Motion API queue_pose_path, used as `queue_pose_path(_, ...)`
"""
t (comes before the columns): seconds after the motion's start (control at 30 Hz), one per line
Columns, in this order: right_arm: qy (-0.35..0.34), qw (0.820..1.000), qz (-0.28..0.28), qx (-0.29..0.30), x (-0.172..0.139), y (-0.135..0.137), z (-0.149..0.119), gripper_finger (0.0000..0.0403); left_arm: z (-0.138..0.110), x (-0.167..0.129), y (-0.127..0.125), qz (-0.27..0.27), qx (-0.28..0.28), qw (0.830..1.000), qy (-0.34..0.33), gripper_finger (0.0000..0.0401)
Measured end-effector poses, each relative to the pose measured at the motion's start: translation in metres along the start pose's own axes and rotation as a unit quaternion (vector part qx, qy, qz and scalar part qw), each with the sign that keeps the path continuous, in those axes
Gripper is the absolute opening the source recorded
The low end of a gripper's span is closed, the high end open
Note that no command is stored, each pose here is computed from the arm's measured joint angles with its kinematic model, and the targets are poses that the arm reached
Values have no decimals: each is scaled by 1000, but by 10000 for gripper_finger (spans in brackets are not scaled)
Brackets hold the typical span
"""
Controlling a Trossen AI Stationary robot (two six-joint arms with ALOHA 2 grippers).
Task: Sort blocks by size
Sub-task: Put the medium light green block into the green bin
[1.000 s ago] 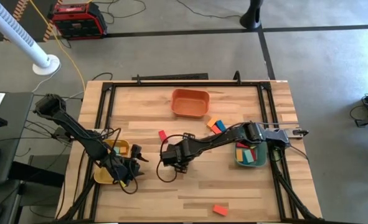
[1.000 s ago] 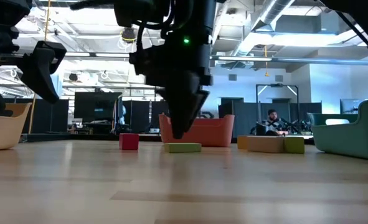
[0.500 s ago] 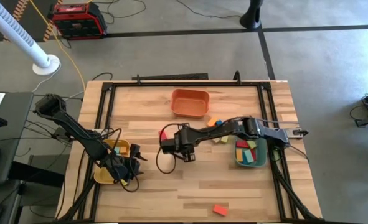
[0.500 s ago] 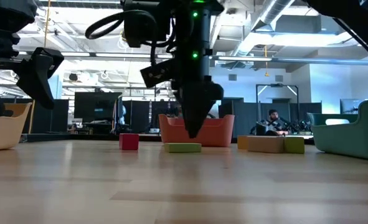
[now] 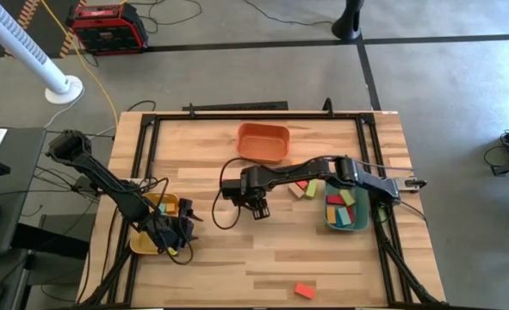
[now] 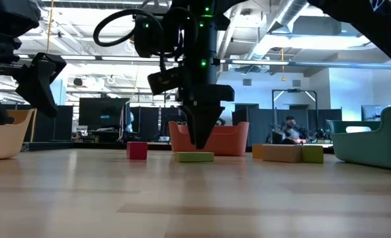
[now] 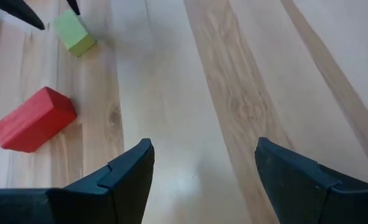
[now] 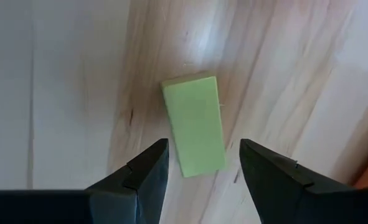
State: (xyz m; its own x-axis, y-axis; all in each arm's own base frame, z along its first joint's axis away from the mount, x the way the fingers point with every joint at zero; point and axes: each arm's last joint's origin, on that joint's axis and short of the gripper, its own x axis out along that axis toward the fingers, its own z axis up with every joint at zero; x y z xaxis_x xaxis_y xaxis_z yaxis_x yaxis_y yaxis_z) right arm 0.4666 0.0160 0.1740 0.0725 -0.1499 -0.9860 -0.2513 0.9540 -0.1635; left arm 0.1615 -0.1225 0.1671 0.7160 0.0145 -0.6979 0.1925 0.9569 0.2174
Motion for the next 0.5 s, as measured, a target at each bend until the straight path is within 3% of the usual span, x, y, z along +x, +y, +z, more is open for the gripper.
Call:
queue_pose_path(0.2, -23, 998, 55, -4, 2, -10, -1, 225, 0, 0, 1, 11, -16, 1000, -2, 267)
queue_pose_path(0.33, -13, 998, 63, -7, 9, -16, -5, 225, -1, 0, 1, 13, -30, 999, -1, 267)
queue_pose_path(0.5, -25, 996, 86, -19, 17, -8, -3, 225, 0, 0, 2, 26, -46, 999, -6, 267)
